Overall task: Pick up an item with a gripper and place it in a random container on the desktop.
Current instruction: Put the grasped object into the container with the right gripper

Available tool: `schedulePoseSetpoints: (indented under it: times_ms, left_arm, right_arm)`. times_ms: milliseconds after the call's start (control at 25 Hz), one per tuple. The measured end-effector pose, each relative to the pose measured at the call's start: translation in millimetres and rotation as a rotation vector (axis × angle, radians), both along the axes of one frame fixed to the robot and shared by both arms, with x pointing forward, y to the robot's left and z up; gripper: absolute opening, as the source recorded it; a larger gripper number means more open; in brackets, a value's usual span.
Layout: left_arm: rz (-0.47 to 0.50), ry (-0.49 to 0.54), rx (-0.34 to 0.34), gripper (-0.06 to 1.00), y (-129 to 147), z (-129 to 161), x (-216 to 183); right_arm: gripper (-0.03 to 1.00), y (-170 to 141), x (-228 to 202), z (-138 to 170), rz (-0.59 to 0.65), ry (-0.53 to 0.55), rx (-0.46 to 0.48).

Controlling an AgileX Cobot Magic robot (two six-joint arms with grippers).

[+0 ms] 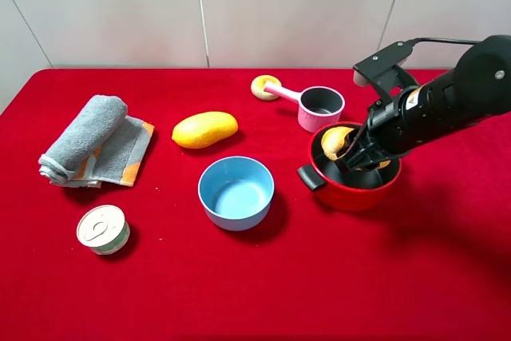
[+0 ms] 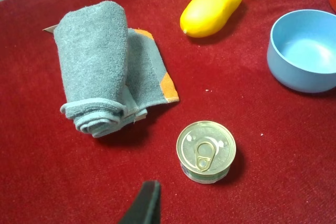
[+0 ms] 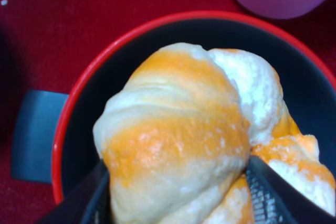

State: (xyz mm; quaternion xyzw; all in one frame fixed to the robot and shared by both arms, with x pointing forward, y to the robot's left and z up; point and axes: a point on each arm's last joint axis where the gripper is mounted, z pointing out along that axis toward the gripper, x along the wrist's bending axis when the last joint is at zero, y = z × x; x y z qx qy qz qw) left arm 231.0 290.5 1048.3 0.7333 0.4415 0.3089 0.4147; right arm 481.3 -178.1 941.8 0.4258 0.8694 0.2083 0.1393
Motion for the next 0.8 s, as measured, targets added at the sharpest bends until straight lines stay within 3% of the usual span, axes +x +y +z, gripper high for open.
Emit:
schedulePoseSetpoints:
  times_ms: [800]
  left_arm:
    - [0.000, 0.000, 0.000, 0.95, 0.0, 0.0, 0.0]
  right_arm:
    - [0.37, 2.3, 6.0, -19.8, -0.004, 0.028, -0.019]
